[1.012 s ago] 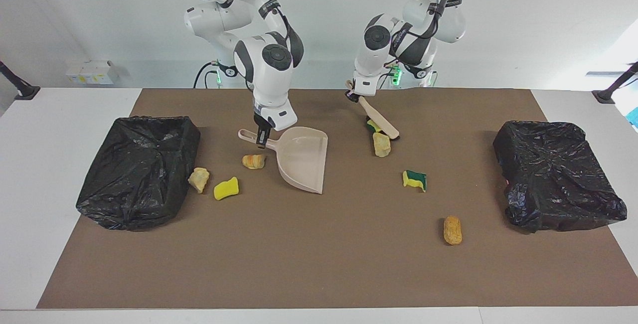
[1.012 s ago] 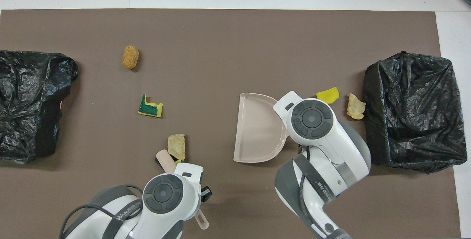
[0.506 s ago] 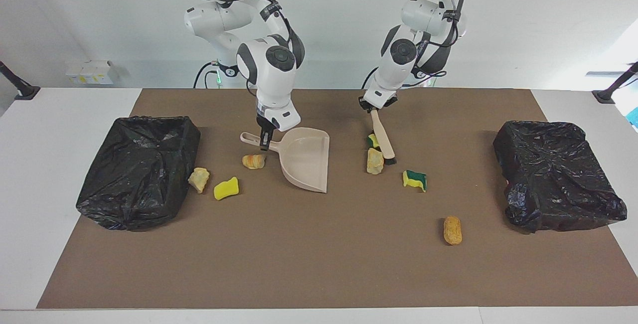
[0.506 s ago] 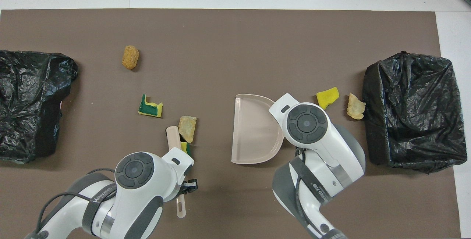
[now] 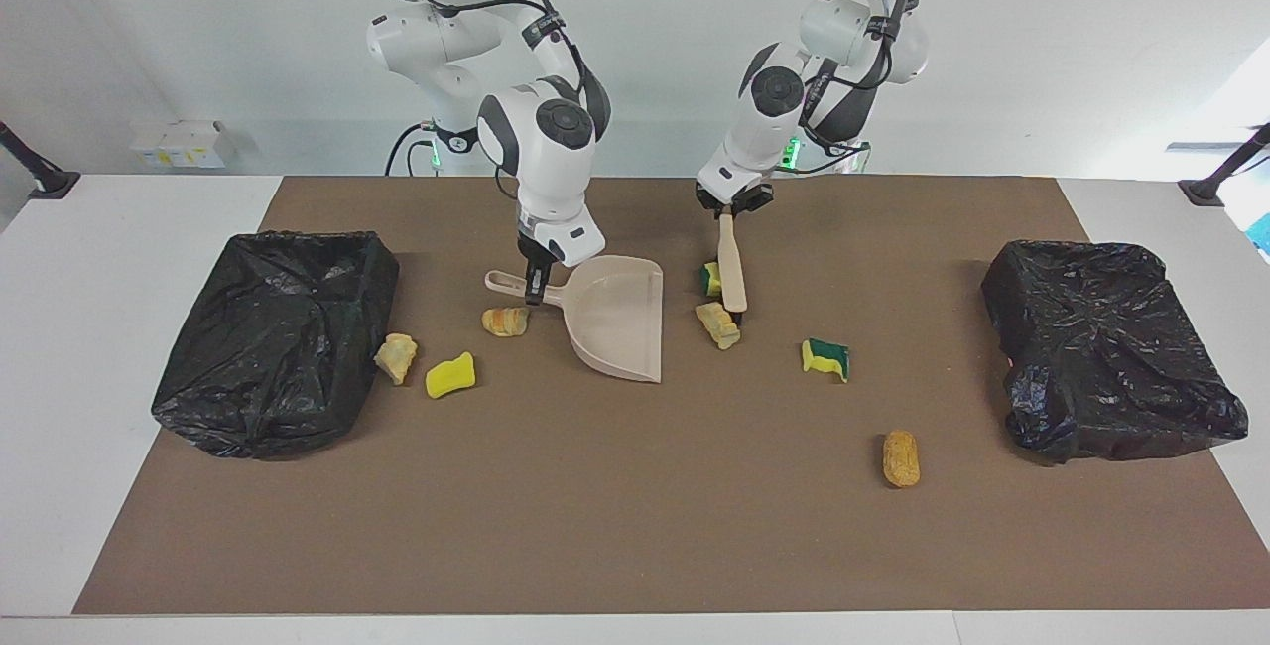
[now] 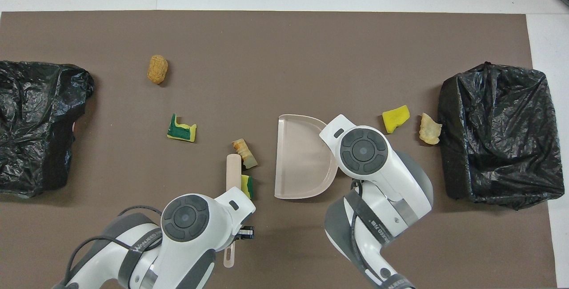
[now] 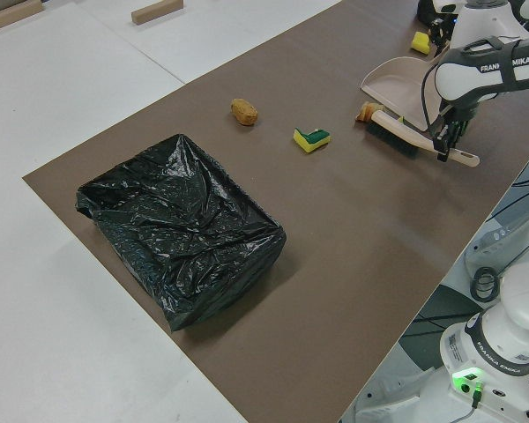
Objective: Sweep and dump trash in bin
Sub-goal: 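Sweep sponge pieces into the dustpan with the brush in the left gripper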
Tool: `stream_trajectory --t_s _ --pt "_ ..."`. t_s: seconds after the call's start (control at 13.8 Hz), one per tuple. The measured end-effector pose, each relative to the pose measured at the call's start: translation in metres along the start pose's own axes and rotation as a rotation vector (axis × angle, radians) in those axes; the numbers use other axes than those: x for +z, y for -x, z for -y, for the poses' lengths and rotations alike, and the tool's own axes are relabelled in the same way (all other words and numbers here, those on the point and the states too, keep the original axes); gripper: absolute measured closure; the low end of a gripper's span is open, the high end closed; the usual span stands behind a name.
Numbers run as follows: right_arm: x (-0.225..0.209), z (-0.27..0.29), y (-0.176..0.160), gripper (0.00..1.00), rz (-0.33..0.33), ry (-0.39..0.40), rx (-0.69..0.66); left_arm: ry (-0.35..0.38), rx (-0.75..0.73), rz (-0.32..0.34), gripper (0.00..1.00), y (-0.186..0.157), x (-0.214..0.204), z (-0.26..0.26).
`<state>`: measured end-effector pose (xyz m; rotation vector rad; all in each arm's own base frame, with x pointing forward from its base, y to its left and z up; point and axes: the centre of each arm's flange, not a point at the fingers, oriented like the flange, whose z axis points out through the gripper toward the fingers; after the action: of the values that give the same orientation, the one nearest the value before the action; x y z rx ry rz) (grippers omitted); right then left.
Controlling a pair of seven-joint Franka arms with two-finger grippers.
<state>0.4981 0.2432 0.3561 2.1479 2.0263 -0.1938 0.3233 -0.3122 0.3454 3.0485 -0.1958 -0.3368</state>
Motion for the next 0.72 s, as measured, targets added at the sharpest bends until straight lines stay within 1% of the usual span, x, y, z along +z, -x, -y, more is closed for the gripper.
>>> stream_trajectory --t_s 0.07,0.22,0.43,0.58,0.72 --pt "0.001 0.000 -0.003 0.69 -0.003 0.003 -0.004 0.013 0.018 -0.006 0.74 0.002 -0.002 -0.014" --pt "0.005 0.001 -0.007 0.69 -0.006 0.004 -0.010 0.066 0.031 -0.008 0.74 0.002 -0.012 -0.043" --pt "0.007 0.000 -0.009 0.69 -0.009 0.006 -0.007 0.128 0.046 -0.031 0.74 -0.009 -0.033 -0.080" --pt "0.007 0.000 -0.009 0.69 -0.009 0.006 -0.007 0.141 0.052 -0.042 0.74 -0.018 -0.040 -0.093" --pt "0.007 0.000 -0.009 0.69 -0.008 0.006 -0.007 0.131 0.051 -0.023 0.74 -0.020 -0.037 -0.095"
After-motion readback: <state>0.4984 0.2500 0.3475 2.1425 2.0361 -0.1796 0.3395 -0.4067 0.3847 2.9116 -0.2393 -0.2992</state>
